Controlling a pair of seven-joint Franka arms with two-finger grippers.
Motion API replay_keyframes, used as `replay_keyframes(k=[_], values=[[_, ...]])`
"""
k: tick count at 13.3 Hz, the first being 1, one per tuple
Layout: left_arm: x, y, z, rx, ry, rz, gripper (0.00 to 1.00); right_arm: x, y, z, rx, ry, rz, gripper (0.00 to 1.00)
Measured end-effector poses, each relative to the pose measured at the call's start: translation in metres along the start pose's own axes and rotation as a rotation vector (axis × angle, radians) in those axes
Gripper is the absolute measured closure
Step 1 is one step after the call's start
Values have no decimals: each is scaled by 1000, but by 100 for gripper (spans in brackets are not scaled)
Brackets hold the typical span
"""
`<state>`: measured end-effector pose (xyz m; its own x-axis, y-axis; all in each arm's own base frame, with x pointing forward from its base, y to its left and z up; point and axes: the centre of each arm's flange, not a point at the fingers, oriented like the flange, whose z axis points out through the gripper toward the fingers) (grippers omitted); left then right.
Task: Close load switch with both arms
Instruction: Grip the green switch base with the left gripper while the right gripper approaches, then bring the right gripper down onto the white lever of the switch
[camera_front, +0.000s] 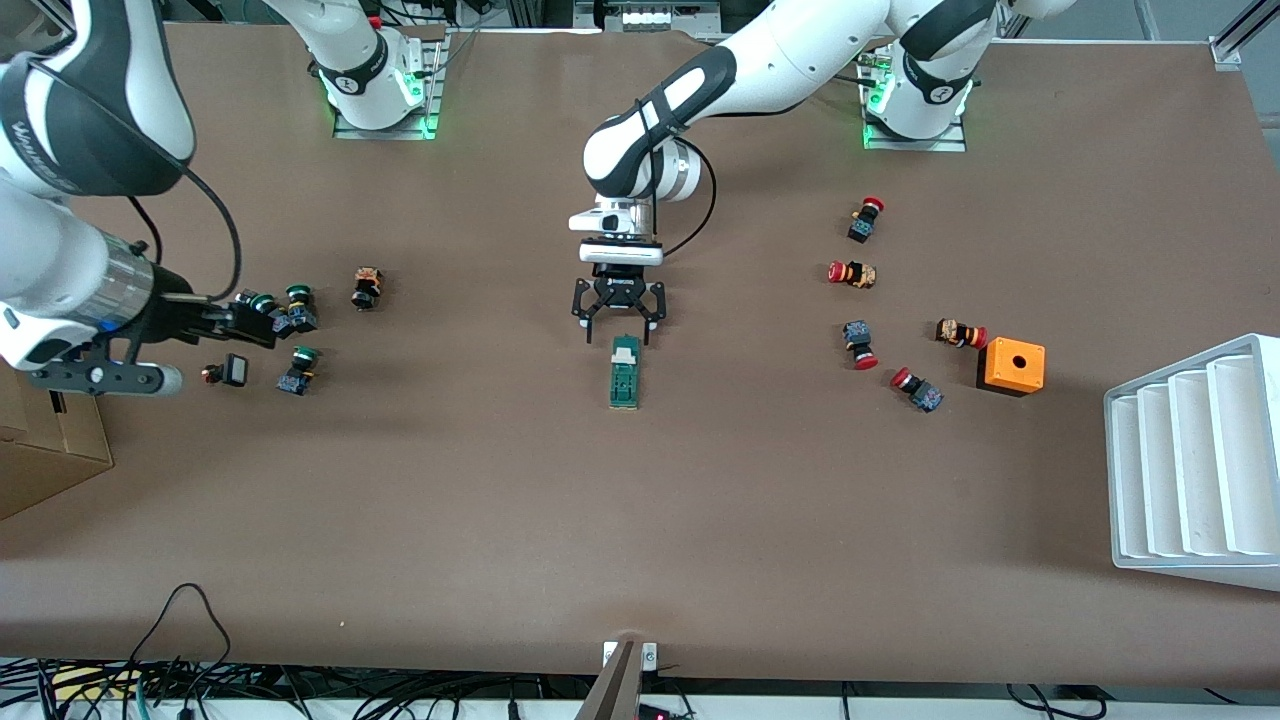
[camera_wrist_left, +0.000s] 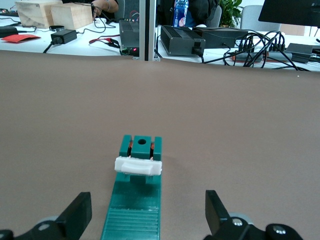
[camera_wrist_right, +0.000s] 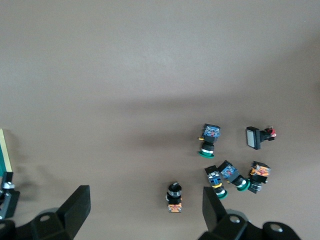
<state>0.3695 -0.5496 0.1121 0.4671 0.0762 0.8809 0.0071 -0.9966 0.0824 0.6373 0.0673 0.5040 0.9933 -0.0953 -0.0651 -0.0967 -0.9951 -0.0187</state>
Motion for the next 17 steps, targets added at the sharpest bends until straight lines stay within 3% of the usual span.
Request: replay_keyframes(k=[3, 5, 7, 11, 12, 15, 16, 17], values=[[-21, -9, 10, -18, 44, 21, 0, 7, -32, 1, 65, -3, 115, 1], [-36, -16, 17, -17, 67, 35, 0, 12, -62, 10, 77, -15, 205, 1], [-39, -16, 18, -17, 83, 39, 0, 17, -92, 21, 88, -1, 284, 1], [-39, -15, 18, -18, 85, 34, 1, 19, -137, 30, 181, 3, 451, 1], [-39, -14, 18, -19, 86, 35, 4, 17, -156, 33, 196, 10, 508, 1], [-39, -14, 17, -15, 98, 36, 42, 1, -233, 64, 237, 14, 687, 2], [-39, -15, 17, -10, 104, 38, 50, -4, -257, 79, 258, 17, 753, 2], [-39, -15, 17, -10, 104, 38, 51, -8, -278, 95, 277, 17, 811, 2]])
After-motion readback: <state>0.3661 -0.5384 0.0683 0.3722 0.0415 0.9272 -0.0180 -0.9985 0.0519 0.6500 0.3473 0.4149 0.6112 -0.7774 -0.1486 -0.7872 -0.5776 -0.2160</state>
